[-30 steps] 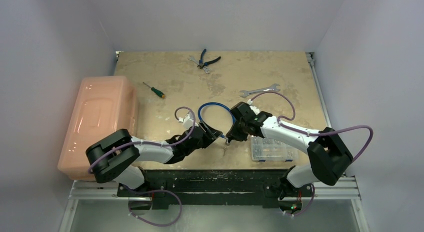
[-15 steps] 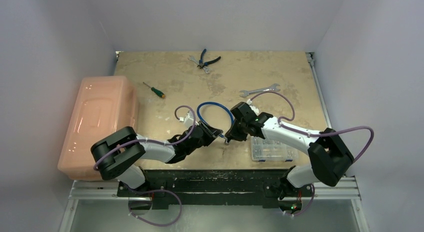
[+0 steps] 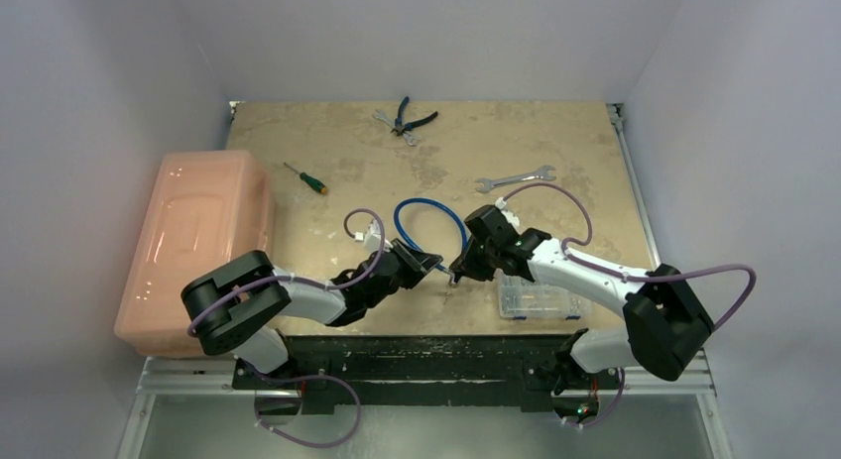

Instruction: Unlock with the key

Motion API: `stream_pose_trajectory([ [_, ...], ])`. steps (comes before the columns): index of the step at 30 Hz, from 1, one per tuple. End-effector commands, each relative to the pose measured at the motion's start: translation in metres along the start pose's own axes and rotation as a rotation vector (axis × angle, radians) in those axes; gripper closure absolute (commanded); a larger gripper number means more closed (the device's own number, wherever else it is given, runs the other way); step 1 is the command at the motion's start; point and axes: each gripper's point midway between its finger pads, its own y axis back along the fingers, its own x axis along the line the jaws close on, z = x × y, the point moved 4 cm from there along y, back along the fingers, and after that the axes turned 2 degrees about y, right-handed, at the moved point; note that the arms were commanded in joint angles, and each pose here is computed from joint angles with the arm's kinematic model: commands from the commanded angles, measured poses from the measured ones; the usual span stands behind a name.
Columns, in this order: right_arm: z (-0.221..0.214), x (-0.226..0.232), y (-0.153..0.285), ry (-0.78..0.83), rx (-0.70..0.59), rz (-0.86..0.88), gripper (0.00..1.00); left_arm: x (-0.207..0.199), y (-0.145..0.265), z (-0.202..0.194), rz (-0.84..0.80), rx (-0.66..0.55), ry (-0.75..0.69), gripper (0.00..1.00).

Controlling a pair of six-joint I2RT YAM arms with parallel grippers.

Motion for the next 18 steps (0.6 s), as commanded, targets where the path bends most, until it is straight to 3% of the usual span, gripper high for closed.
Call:
stream_pose_trajectory([
  [1, 0.006, 0.001, 0.002, 0.015, -0.037, 0.029, 1.0, -0.007, 0.004, 0.011, -0.054, -0.058, 0.023, 1.0],
  [18, 0.016, -0.005, -0.001, 0.058, -0.076, -0.03, 1.0, 0.005, 0.019, 0.03, -0.003, -0.12, -0.034, 1.0],
])
